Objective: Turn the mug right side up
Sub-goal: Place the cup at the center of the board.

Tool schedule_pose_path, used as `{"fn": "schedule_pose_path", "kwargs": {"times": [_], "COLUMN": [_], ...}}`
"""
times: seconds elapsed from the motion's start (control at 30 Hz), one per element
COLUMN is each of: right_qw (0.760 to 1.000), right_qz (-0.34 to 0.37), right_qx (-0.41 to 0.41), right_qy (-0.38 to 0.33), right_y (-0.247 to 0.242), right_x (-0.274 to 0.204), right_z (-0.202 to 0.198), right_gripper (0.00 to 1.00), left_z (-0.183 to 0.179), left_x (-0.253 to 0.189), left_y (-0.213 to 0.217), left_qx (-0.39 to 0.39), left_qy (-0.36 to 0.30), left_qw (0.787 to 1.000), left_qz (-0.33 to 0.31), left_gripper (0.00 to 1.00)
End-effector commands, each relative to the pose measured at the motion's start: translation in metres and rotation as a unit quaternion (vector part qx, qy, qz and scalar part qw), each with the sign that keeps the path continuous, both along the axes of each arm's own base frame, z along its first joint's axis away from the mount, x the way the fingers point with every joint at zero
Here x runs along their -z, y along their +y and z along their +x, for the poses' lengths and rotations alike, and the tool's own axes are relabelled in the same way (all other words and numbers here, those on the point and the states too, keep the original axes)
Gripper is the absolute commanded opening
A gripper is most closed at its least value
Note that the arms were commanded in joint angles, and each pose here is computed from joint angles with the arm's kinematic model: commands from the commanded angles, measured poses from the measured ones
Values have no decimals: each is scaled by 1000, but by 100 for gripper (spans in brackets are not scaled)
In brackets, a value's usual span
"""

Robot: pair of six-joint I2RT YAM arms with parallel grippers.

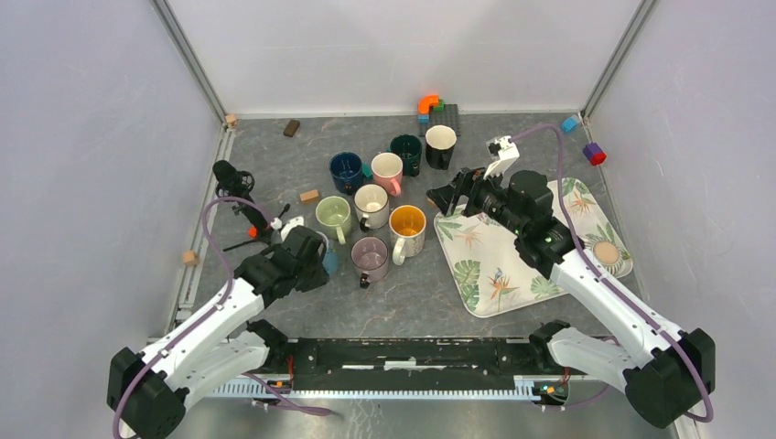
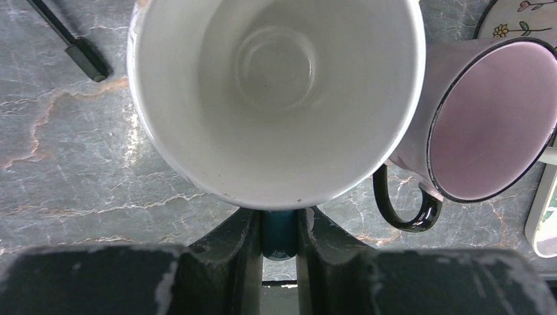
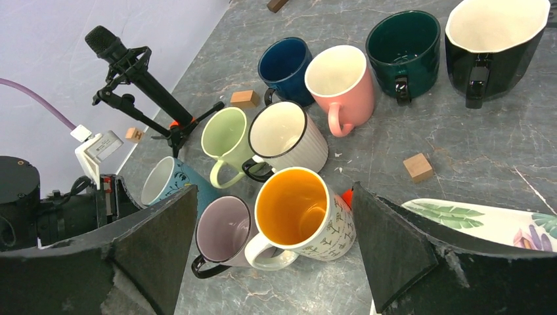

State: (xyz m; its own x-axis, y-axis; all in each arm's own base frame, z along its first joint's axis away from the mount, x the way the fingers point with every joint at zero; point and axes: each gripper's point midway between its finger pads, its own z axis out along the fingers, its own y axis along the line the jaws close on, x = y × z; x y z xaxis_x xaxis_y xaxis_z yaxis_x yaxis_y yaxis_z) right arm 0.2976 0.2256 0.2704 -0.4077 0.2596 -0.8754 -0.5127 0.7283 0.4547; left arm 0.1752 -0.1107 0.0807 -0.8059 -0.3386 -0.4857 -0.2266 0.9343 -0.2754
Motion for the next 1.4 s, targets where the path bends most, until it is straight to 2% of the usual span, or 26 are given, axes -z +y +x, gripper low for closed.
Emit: {"fn": "schedule_pose_path", "kwargs": {"times": [0.0,0.3,0.43,0.6,0.9,1.17,1.37], "right_qw": [1000,1000,1000,1000,1000,999,993], "right_qz": [-8,-11,-13,-13,-15,-35,-62], "right_qx": [4,6,4,5,6,28,80], "right_qy": [-13,-5,-2,-1,3,25,60], "right_y": [-2,-3,-3,-3,-3,-11,-30], "right_x": [-3,4,7,8,11,20,36], "right_z": [1,0,0,0,1,3,5], "right_gripper": [91,92,91,91,92,92,92], "left_z": [22,17,14,11,7,8,16], "left_x": [-15,-2,1,1,-7,-49,-105], "left_y": [-18,-23,-24,-22,-22,-29,-41], "left_qx": [-4,30,39,48,64,91,131], "left_qy": [-45,-14,-6,1,6,-23,-77], "left_qw": [998,999,999,999,998,995,987], "left_qz": [-43,-24,-17,-8,-5,-26,-52], "left_gripper": [2,5,16,37,54,67,82]}}
